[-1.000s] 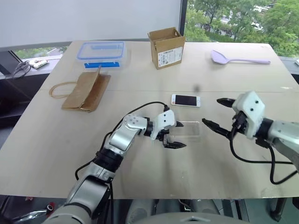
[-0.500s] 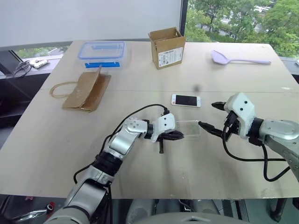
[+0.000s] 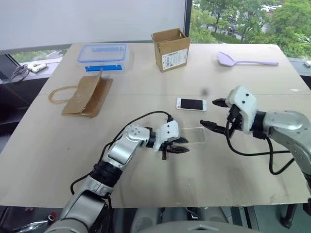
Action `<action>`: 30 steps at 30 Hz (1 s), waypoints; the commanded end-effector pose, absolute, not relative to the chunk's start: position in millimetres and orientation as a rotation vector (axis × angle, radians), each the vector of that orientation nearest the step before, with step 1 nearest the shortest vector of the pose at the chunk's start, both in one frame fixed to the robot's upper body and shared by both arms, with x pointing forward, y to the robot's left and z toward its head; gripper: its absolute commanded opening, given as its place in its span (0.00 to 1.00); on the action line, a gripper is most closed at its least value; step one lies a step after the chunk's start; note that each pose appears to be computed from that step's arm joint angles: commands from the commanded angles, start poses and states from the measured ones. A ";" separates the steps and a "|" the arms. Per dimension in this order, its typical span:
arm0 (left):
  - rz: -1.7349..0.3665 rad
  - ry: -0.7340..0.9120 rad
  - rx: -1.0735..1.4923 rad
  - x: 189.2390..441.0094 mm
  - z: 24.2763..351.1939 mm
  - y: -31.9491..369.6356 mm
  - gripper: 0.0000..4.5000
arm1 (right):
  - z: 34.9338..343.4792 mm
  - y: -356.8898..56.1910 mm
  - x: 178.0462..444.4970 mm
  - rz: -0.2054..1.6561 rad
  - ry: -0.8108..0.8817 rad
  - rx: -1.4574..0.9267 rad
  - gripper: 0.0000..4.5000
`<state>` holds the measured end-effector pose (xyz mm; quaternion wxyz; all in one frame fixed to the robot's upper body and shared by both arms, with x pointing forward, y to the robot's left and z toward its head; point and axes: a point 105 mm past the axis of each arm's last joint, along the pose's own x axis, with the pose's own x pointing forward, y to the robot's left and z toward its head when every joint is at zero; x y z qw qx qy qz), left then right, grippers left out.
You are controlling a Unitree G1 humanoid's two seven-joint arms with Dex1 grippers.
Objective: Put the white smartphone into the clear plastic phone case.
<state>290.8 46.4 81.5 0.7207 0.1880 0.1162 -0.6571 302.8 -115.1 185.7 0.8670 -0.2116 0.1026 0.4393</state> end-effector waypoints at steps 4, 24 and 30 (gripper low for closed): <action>-1.342 0.092 0.290 290.5 132.2 61.6 0.98 | 189.1 -105.8 336.2 0.986 0.247 -0.597 1.00; -1.026 0.019 0.230 271.4 136.5 113.4 0.98 | 163.3 -98.0 437.3 0.901 0.575 -0.492 1.00; -0.996 0.026 0.221 263.5 134.8 116.0 0.98 | 159.0 -89.7 436.7 0.874 0.617 -0.273 1.00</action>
